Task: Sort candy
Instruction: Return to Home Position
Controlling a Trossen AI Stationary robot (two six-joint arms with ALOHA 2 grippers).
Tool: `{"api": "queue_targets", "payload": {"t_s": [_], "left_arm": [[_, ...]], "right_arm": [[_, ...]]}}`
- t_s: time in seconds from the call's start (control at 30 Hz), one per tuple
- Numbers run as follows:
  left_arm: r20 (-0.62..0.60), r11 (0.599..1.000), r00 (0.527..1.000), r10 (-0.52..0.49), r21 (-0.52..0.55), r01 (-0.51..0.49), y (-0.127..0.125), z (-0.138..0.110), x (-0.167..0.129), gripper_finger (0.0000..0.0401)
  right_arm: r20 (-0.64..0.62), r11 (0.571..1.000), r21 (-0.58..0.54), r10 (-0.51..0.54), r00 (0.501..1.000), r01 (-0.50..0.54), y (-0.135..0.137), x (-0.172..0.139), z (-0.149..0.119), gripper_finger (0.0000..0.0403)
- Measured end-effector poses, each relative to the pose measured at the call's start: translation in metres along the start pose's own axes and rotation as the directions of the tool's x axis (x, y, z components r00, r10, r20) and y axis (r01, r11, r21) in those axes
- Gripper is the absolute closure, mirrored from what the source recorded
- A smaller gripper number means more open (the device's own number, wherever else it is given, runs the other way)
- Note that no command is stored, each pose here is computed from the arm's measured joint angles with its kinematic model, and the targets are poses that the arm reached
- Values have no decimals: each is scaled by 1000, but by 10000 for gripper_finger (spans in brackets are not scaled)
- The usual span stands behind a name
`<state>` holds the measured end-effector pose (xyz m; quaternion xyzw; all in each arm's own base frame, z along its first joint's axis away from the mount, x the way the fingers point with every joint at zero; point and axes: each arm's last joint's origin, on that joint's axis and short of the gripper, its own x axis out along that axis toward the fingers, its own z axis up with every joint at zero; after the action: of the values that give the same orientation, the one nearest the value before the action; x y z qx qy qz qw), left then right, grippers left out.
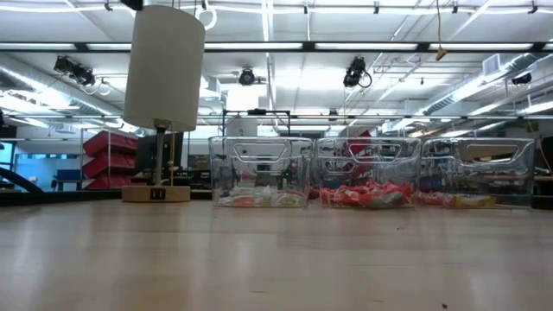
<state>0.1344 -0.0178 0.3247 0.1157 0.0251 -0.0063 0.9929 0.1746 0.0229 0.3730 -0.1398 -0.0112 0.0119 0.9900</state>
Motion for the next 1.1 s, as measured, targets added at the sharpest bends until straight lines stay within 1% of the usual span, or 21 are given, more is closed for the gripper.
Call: {"api": "queue_targets", "payload": {"t_s": [0.13,0.27,0.33,0.4,0.47,0.53,0.6,0.67,0.73,0.8,0.87,0.9,0.97,1.1], "left_arm": [[36,999,999,3,-32,-2,2,-10,-27,401],[86,999,996,-18,-44,22,2,-21,-50,401],[129,999,992,-10,-45,16,3,-25,-59,401],[184,1000,983,-5,-24,9,2,-32,-64,401],[216,1000,976,-1,4,0,0,-41,-65,401],[217,1000,976,-5,4,5,-2,-49,-65,401],[224,999,974,-37,9,35,-4,-55,-67,401],[278,997,958,-77,24,73,-4,-53,-73,401],[367,995,925,-97,54,83,-3,-47,-82,401],[447,994,888,-108,69,86,1,-34,-91,401],[443,989,885,-145,80,122,1,-29,-96,401],[435,989,888,-148,81,125,1,-29,-96,401],[406,988,901,-156,76,136,0,-33,-95,401],[386,986,907,-167,74,150,-2,-38,-90,401]], "right_arm": [[45,1000,3,24,999,-24,-2,-21,-1,403],[61,999,17,31,998,-32,1,-40,-14,403],[83,999,27,25,996,-27,2,-50,-23,403],[119,999,34,11,993,-15,4,-57,-33,403],[155,1000,26,-8,988,4,5,-63,-43,403],[186,1000,13,-19,982,17,6,-69,-51,403],[230,1000,12,-9,973,6,6,-78,-57,403],[282,1000,28,4,959,-12,6,-88,-58,403],[330,999,39,-2,944,-12,5,-100,-59,403],[349,999,43,-7,937,-8,6,-108,-62,403],[366,999,41,-3,930,-13,6,-115,-66,403],[381,999,40,-1,924,-15,6,-119,-66,403],[388,999,39,2,922,-19,7,-124,-69,403],[381,999,38,5,925,-21,9,-126,-77,403]]}}
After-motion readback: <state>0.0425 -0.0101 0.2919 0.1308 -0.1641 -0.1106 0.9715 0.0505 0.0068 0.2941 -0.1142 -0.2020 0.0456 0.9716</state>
